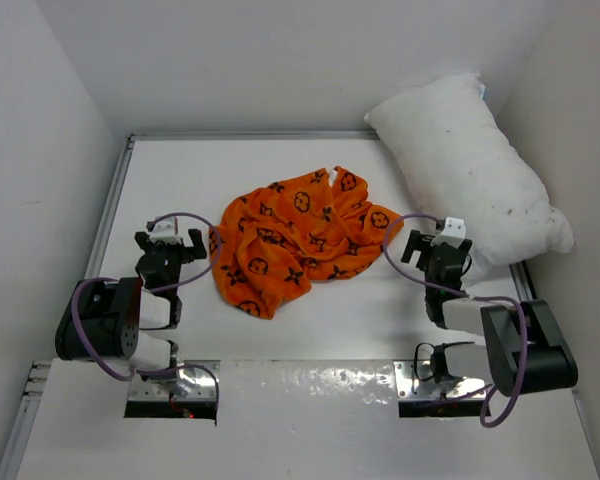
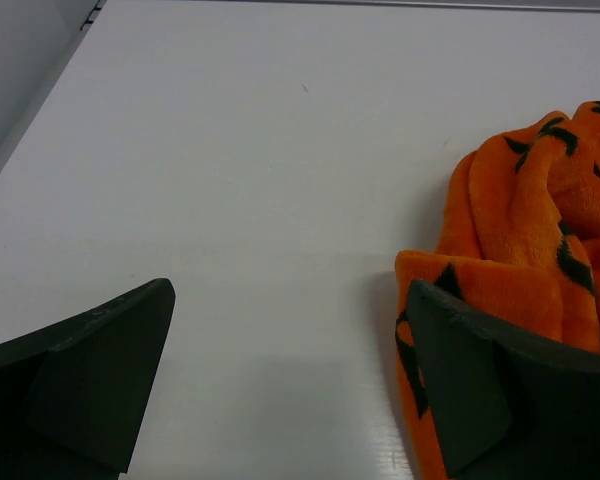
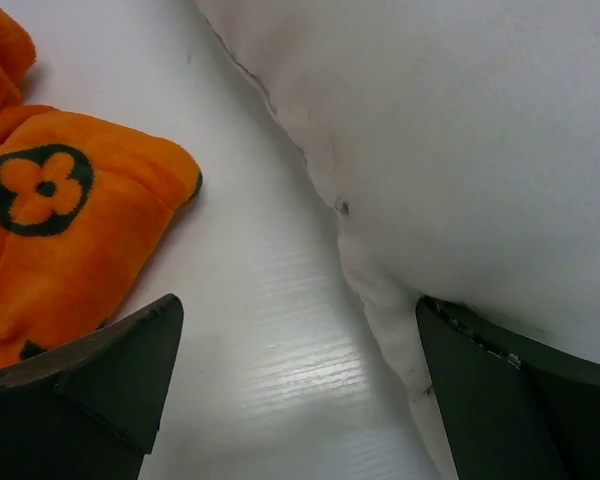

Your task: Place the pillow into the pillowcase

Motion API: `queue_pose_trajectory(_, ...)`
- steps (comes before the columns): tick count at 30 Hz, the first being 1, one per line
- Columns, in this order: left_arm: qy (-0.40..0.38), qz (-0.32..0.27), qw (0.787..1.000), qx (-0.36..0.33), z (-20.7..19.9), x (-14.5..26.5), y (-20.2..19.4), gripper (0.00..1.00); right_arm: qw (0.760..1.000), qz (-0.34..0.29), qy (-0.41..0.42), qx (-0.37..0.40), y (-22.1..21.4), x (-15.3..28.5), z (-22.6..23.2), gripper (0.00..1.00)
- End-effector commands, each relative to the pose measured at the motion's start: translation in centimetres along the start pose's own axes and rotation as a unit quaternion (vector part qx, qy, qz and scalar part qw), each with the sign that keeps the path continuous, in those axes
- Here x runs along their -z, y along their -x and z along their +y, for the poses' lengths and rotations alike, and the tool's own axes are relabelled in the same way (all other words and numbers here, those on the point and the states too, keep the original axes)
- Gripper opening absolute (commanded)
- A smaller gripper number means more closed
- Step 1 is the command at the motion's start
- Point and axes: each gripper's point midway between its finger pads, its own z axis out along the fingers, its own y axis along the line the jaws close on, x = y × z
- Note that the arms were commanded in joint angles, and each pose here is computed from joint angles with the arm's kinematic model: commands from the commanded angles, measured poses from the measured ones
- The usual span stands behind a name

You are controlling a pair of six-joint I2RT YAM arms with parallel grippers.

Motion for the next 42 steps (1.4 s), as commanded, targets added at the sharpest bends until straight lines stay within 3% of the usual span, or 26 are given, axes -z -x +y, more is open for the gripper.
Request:
queue_pose_trajectory(1,-0.011,-0.035,0.999,-0.003,-0.5,-0.7,2.1,1.00,0.999,0.024,0.024,0.025,0.5,-0.2,0.9,0.99)
queue_pose_trajectory(8,-0.020,-0.052,0.998,-0.003,-0.8,-0.6,2.9,1.00,0.986,-0.081,0.137,-0.045,8.3,2.3,4.9,0.99)
queue_pose_trajectory(10,-0.027,-0.027,0.999,-0.005,-1.0,-1.5,4.5,1.00,0.974,-0.094,0.201,-0.039,10.6,3.3,7.2,0.99)
queue_pose_trajectory(13,-0.095,-0.012,0.993,-0.065,-3.0,-3.7,11.1,1.00,0.949,-0.141,0.273,-0.074,16.7,5.1,9.9,0.99)
queue_pose_trajectory(14,-0.131,-0.025,0.988,-0.083,-4.1,-4.1,13.2,1.00,0.935,-0.178,0.295,-0.082,20.9,6.1,10.7,0.99)
queue_pose_trajectory(15,-0.155,0.004,0.983,-0.095,-4.7,-4.5,12.9,1.00,0.935,-0.165,0.304,-0.085,21.9,5.7,11.3,0.99)
queue_pose_trajectory(16,-0.215,-0.038,0.960,-0.177,-6.5,-5.4,17.8,1.00,0.925,-0.201,0.315,-0.073,27.7,6.5,12.0,0.99)
queue_pose_trajectory(17,-0.255,0.001,0.945,-0.207,-7.6,-7.2,16.6,1.00,0.930,-0.189,0.310,-0.051,29.1,5.7,12.3,0.99)
queue_pose_trajectory(18,-0.285,0.038,0.931,-0.225,-9.7,-7.8,18.8,1.00,0.950,-0.085,0.299,-0.027,25.8,2.2,12.9,0.99)
queue_pose_trajectory(19,-0.243,0.092,0.934,-0.243,-9.1,-9.5,18.0,1.00,0.960,-0.056,0.274,-0.006,26.3,0.5,12.7,0.95)
queue_pose_trajectory(20,-0.242,0.174,0.918,-0.262,-9.3,-12.4,13.5,1.00,0.965,-0.045,0.256,0.025,30.1,0.0,12.5,0.76)
queue_pose_trajectory(21,-0.243,0.215,0.895,-0.307,-10.6,-12.7,15.5,1.00,0.982,-0.040,0.182,0.032,32.8,-4.1,11.3,0.08)
queue_pose_trajectory(22,-0.250,0.258,0.877,-0.318,-11.4,-13.1,13.9,1.00,0.989,-0.023,0.143,0.029,33.2,-5.9,10.5,0.00)
queue_pose_trajectory(23,-0.255,0.300,0.860,-0.323,-12.2,-14.3,11.9,1.00,0.993,0.021,0.106,0.041,31.7,-7.5,9.6,0.00)
queue_pose_trajectory(24,-0.278,0.303,0.852,-0.324,-14.0,-14.2,11.0,1.00,0.991,0.061,0.084,0.080,29.2,-11.1,9.5,0.47)
queue_pose_trajectory(25,-0.295,0.308,0.848,-0.316,-14.9,-14.1,9.9,1.00,0.993,0.046,0.058,0.087,31.5,-11.9,8.9,0.73)
queue_pose_trajectory(27,-0.348,0.298,0.845,-0.276,-17.5,-13.5,8.6,1.00,0.991,0.080,0.035,0.103,28.5,-15.9,9.0,0.99)
queue_pose_trajectory(30,-0.375,0.333,0.832,-0.238,-19.7,-12.7,5.7,1.00,0.987,0.102,0.017,0.123,26.3,-18.6,8.9,0.99)
queue_pose_trajectory(36,-0.357,0.405,0.807,-0.239,-18.4,-11.2,-0.9,0.99,0.959,0.221,-0.046,0.174,15.5,-22.0,5.8,0.98)
queue_pose_trajectory(38,-0.339,0.419,0.806,-0.246,-17.5,-11.2,-2.9,0.82,0.948,0.254,-0.049,0.186,12.5,-22.1,5.3,0.89)
queue_pose_trajectory(39,-0.331,0.423,0.806,-0.250,-17.0,-11.4,-3.4,0.70,0.945,0.266,-0.040,0.187,11.4,-22.0,5.5,0.64)
queue_pose_trajectory(40,-0.330,0.426,0.805,-0.247,-16.7,-11.5,-3.8,0.47,0.943,0.272,-0.033,0.187,10.9,-21.8,5.7,0.46)
queue_pose_trajectory(41,-0.323,0.426,0.812,-0.236,-16.2,-11.9,-3.7,0.28,0.941,0.284,-0.017,0.184,9.8,-21.5,6.1,0.10)
queue_pose_trajectory(42,-0.309,0.422,0.819,-0.237,-15.6,-12.6,-3.4,0.00,0.940,0.287,-0.003,0.182,9.5,-21.2,6.7,0.00)
